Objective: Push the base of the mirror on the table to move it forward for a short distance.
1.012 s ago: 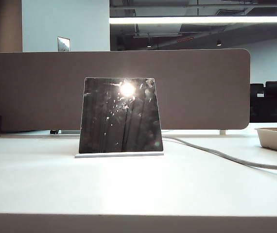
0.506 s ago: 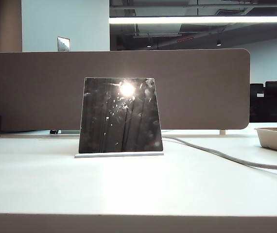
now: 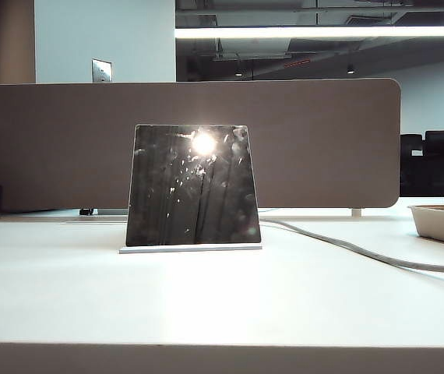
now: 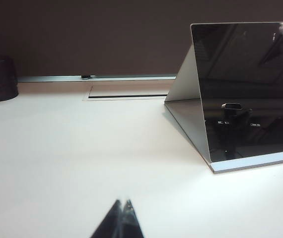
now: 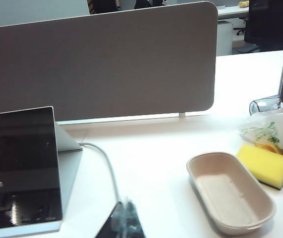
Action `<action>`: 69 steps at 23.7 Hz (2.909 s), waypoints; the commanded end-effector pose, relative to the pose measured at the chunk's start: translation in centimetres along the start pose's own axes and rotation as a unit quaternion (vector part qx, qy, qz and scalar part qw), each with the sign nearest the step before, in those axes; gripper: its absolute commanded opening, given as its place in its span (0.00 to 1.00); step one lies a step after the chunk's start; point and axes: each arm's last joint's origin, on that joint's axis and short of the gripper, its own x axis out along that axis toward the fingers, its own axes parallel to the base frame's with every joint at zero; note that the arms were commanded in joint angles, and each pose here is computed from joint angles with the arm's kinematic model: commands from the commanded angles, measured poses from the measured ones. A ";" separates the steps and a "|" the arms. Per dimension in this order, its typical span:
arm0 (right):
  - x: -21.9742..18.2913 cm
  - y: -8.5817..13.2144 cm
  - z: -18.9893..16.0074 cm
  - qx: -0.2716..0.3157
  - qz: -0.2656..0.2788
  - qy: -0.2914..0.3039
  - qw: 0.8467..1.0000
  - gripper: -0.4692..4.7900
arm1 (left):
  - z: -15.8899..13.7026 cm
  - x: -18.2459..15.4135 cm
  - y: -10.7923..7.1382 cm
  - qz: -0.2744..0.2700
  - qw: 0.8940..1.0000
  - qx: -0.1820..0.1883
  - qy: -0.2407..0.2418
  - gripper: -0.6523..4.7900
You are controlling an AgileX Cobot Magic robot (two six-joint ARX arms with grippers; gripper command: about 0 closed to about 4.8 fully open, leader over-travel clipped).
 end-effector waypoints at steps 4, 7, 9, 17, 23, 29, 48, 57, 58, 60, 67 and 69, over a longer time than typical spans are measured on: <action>0.6 -1.6 -0.5 0.000 -0.017 -0.002 1.000 0.08 | 0.1 0.0 0.0 -0.001 1.000 0.002 -0.006 0.12; 0.8 -3.0 -1.1 -0.016 -0.079 -0.009 0.997 0.08 | 0.1 0.0 0.0 -0.003 1.000 0.002 -0.006 0.12; 1.0 -3.9 -1.9 -0.018 -0.103 -0.002 0.995 0.08 | 0.1 0.0 0.0 -0.001 1.000 0.002 -0.006 0.12; 0.7 -6.2 -7.1 -0.041 -0.062 0.008 0.997 0.08 | 0.1 0.0 0.0 -0.002 1.000 0.002 -0.006 0.12; -0.1 -6.7 -9.9 -0.041 -0.059 -0.020 0.997 0.08 | 0.1 0.0 0.0 -0.002 1.000 0.002 -0.006 0.12; 0.1 -6.9 -11.4 -0.043 -0.051 -0.005 0.998 0.08 | 0.1 0.0 0.0 -0.003 1.000 0.002 -0.006 0.12; 0.4 -6.5 -13.5 -0.112 -0.005 0.007 0.994 0.08 | 0.1 0.0 0.0 -0.003 1.000 0.002 -0.006 0.12; 0.4 -6.5 -13.6 -0.095 -0.010 0.010 0.995 0.08 | 0.1 0.0 0.0 -0.003 1.000 0.002 -0.006 0.12; 0.4 -6.6 -13.6 -0.089 -0.011 0.010 0.996 0.08 | 0.1 0.0 0.0 -0.003 1.000 0.002 -0.006 0.12; 0.4 -6.6 -13.6 -0.085 -0.011 0.010 0.996 0.08 | 0.1 0.0 0.0 -0.003 1.000 0.002 -0.006 0.12; 0.4 -6.7 -13.5 -0.066 -0.032 0.007 0.997 0.08 | 0.1 0.0 0.0 -0.003 1.000 0.002 -0.006 0.12; 0.4 -6.7 -13.5 -0.064 -0.042 0.006 0.997 0.08 | 0.1 0.0 0.0 -0.003 1.000 0.002 -0.006 0.12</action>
